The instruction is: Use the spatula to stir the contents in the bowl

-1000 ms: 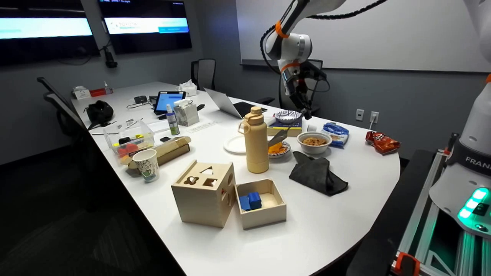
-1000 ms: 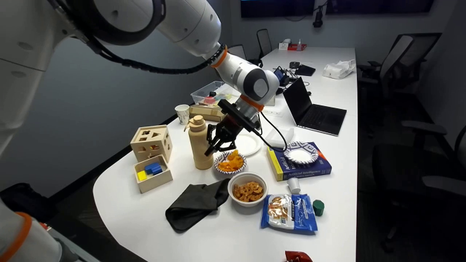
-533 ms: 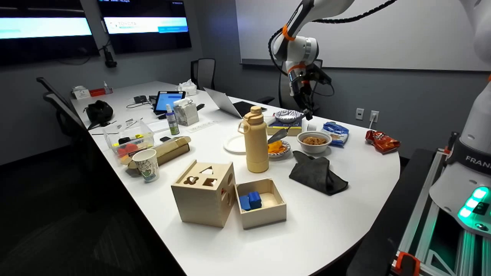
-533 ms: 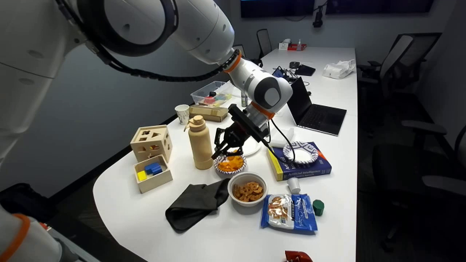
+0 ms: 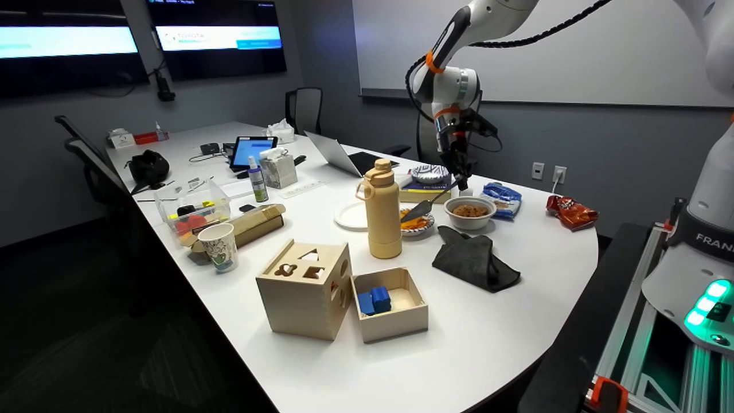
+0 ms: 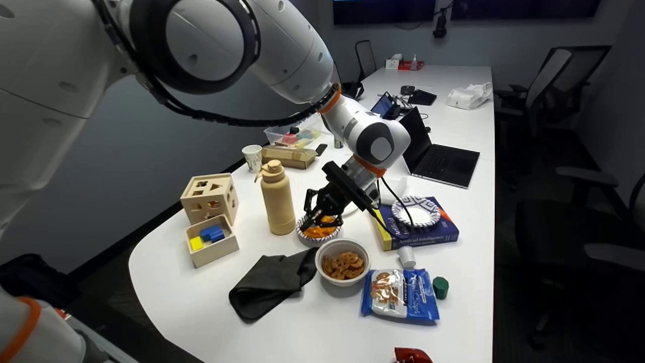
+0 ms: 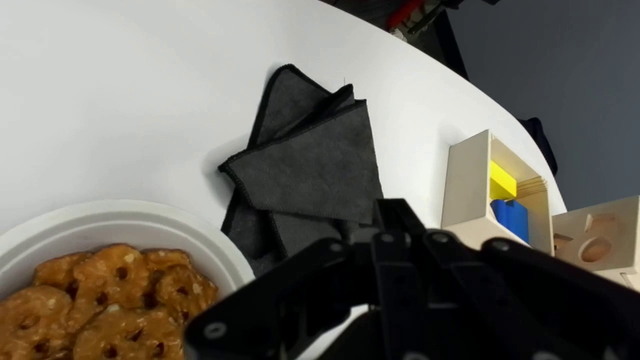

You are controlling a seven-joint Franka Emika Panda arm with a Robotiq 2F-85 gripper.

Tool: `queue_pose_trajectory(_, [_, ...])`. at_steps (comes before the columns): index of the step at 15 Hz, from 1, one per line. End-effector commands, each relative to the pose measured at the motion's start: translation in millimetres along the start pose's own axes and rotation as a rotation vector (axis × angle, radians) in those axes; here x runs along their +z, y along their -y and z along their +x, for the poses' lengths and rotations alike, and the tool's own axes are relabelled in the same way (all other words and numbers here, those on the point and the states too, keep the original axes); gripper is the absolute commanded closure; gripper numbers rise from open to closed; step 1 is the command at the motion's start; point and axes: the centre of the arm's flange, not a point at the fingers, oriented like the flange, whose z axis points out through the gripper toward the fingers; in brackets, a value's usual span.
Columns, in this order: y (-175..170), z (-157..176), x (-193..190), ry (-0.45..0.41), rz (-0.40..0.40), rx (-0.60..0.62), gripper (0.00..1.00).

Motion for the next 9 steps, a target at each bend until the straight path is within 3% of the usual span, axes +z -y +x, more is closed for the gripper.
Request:
queue_pose_trajectory(1, [-12, 16, -2, -0.031, 0.011, 0.01, 0.99])
queue_pose_trajectory(9, [-33, 29, -9, -0.026, 0.004, 0.032, 0.99])
